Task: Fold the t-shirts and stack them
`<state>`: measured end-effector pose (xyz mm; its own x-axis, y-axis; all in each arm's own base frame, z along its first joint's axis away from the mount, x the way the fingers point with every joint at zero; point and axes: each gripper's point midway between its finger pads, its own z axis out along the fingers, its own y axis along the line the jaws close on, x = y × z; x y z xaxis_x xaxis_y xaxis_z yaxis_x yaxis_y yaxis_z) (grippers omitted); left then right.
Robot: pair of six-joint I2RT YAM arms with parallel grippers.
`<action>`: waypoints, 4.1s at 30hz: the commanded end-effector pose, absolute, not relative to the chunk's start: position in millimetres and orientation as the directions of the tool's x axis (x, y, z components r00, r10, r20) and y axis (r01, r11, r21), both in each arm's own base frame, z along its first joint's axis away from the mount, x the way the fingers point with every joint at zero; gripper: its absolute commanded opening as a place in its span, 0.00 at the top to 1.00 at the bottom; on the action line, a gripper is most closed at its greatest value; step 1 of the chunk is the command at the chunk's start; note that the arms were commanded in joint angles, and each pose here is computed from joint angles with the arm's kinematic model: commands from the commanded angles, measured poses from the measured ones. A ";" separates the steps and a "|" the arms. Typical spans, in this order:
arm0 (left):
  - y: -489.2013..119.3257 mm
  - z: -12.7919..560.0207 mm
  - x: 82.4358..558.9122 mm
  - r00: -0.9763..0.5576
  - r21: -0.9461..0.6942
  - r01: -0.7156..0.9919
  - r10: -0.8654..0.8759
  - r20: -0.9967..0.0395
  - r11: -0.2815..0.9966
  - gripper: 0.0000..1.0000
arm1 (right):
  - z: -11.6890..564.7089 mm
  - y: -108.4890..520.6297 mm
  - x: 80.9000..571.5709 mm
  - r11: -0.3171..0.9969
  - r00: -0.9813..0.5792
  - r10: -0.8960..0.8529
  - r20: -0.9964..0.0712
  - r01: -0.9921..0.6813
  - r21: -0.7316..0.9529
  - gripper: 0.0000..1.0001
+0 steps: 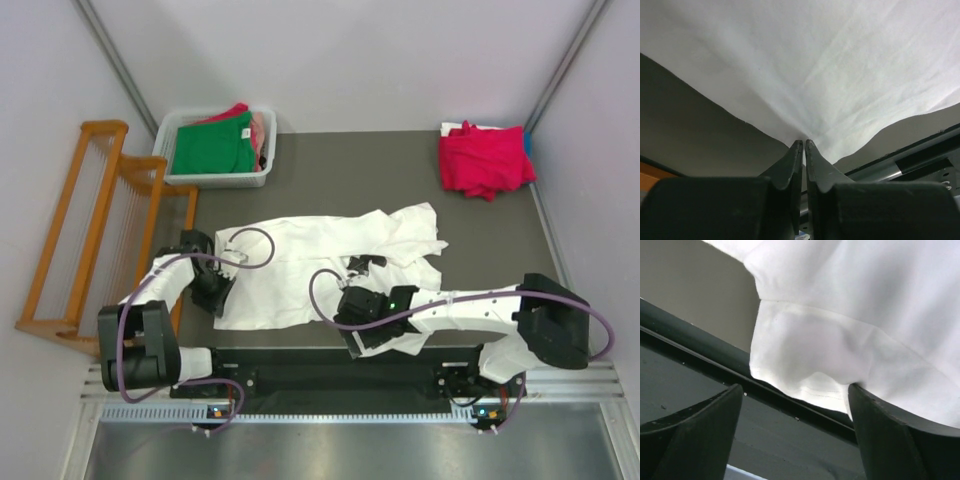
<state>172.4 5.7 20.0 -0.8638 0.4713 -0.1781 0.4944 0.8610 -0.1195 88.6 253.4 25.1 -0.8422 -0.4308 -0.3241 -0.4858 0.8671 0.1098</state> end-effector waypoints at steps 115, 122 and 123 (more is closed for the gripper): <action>40.3 99.2 375.3 -0.826 0.047 0.368 0.349 -0.442 0.929 1.00 | 158.0 170.3 331.1 0.988 -0.707 -0.155 -0.690 -0.116 -0.103 1.00; 48.6 101.5 397.3 -0.816 0.085 0.338 0.337 -0.469 0.937 1.00 | 151.8 170.5 351.2 0.986 -0.712 -0.167 -0.682 -0.114 -0.122 1.00; 49.2 103.5 400.8 -0.816 0.084 0.330 0.329 -0.475 0.940 1.00 | 149.5 169.2 353.8 0.987 -0.713 -0.160 -0.683 -0.107 -0.119 1.00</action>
<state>369.9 36.9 85.3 -0.8456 0.3537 -0.3998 0.3761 0.9263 0.0239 331.4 173.4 142.1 -0.7431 -0.1748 -0.6460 -0.1328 0.9846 -0.1136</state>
